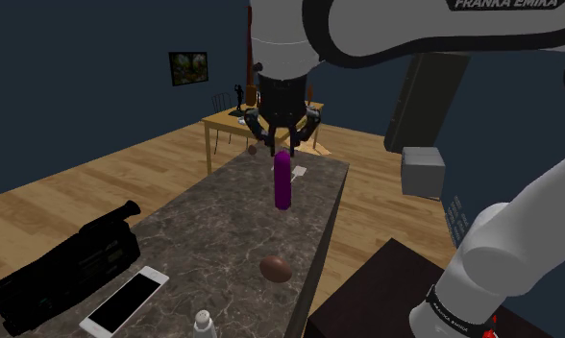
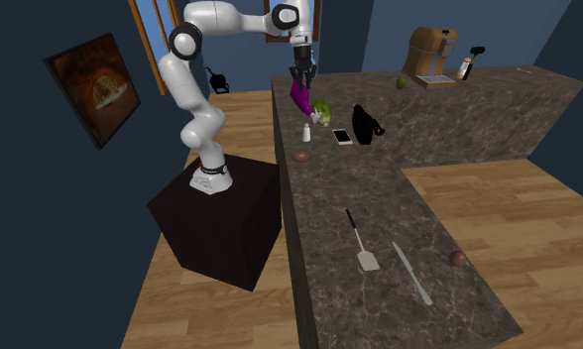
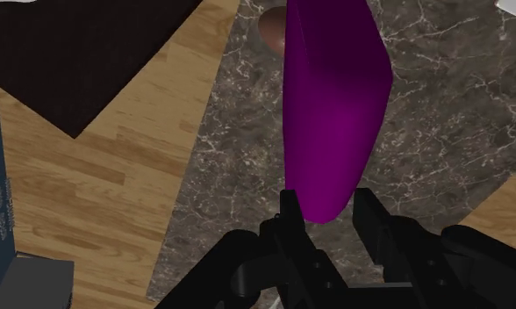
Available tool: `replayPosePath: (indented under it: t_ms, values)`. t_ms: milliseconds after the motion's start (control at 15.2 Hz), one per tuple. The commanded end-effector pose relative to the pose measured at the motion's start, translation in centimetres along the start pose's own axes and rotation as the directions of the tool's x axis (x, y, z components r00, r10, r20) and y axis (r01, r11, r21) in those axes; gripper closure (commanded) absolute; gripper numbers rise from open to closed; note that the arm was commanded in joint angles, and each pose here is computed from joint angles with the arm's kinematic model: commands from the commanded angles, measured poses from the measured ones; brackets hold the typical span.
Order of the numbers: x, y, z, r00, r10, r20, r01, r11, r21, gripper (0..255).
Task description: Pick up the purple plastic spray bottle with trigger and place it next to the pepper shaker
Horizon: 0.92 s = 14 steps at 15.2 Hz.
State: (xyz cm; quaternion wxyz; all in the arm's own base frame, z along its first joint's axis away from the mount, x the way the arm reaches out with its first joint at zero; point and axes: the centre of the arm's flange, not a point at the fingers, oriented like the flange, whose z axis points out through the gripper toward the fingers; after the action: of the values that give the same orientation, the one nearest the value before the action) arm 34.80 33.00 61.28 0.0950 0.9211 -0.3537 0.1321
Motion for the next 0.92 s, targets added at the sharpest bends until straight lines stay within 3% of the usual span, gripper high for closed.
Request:
replayPosePath:
  t_ms: [0,858]
  values:
    - [-2.6,-0.9,-1.1,1.000,0.002,0.000,-0.002,1.000,0.000,255]
    - [-18.3,-5.1,-6.6,1.000,0.002,0.000,-0.002,1.000,0.000,255]
